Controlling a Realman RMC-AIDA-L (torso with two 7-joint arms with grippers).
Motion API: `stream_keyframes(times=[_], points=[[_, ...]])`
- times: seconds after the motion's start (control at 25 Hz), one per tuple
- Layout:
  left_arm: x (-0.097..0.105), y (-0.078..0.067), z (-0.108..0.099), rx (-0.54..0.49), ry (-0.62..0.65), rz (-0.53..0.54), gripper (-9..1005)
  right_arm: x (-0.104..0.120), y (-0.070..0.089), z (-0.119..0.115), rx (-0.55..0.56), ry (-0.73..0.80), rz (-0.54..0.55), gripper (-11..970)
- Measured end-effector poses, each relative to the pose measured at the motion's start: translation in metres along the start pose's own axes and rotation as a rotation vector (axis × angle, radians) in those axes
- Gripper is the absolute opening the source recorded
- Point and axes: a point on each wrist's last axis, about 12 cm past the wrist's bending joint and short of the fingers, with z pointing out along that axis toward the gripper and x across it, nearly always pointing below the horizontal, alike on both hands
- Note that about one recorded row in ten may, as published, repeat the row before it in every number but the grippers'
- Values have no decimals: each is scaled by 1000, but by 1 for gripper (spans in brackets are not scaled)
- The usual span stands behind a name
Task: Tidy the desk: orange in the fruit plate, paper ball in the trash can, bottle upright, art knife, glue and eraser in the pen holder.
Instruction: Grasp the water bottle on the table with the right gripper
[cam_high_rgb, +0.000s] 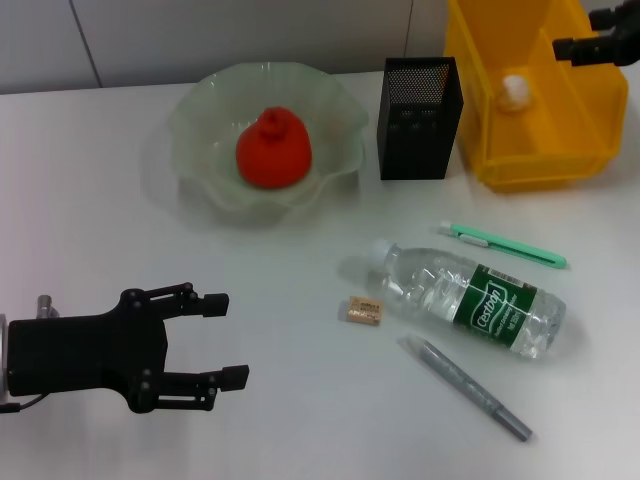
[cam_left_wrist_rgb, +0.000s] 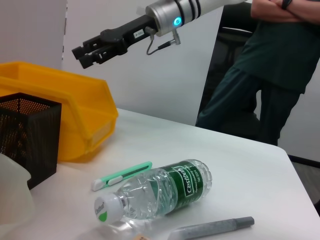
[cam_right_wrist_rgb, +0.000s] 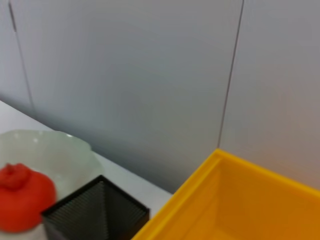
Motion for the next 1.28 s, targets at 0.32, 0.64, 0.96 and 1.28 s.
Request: stream_keyframes(times=[0.32,0.64,0.96,1.28], points=[[-2,0,1,8,-2,6,859,-28,55,-42,-17,273,-10,725],[-3,-1,3,15,-7,11,859,-52,89,-36,-121,557,-38,725],[-1,-2,3,19,-5,11,859,-52,117,-1,-347,683,-106,726],[1,-3,2,15,-5,2,859,-44,136,23,-493,709,-178,726]])
